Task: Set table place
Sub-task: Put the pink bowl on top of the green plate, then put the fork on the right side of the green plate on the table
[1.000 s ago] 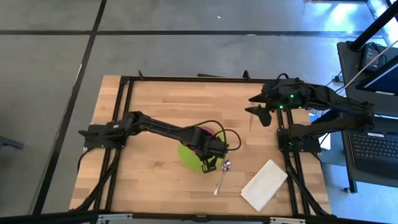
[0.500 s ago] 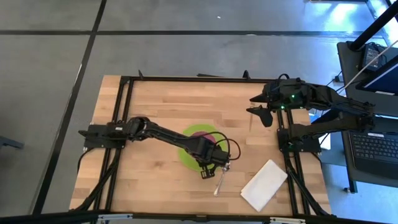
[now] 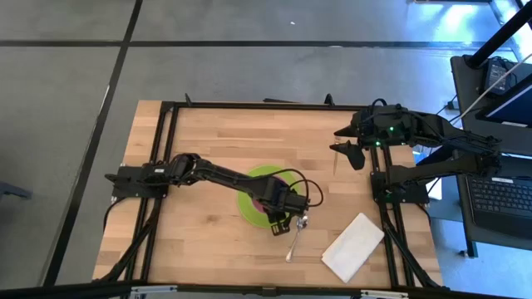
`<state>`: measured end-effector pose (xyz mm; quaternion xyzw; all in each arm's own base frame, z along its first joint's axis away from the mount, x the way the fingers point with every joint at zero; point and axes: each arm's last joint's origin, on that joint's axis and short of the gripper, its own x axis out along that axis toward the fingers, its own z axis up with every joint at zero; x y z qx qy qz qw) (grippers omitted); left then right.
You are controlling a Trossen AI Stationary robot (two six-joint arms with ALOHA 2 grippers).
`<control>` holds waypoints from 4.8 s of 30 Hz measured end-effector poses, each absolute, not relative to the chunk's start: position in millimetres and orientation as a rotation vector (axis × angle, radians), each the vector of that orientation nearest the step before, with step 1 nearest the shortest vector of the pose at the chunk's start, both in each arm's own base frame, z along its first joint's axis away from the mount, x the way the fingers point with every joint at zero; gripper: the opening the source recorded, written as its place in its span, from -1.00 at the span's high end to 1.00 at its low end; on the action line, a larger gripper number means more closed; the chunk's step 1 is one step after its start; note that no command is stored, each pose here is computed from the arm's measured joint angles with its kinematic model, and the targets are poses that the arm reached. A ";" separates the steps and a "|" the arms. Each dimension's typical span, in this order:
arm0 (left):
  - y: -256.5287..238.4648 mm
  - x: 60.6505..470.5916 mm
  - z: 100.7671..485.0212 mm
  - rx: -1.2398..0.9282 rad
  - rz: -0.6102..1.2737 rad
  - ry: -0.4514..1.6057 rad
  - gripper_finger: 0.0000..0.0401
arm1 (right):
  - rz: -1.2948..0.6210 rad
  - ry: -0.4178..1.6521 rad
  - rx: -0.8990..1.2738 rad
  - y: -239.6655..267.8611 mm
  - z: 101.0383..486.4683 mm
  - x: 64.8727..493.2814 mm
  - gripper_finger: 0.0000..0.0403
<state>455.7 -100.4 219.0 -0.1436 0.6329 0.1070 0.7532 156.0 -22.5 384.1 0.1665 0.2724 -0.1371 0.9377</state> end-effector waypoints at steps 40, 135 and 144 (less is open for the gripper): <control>-151.7 391.3 381.1 -0.637 0.353 0.882 0.72 | -0.747 0.945 0.671 -25.1 238.9 137.7 -0.33; -71.6 266.3 486.2 -0.231 0.705 0.559 0.99 | -1.257 0.592 0.916 -47.7 108.7 178.5 0.92; -71.9 266.6 486.0 -0.230 0.704 0.560 0.92 | -0.944 0.583 0.880 -18.8 174.5 230.0 0.92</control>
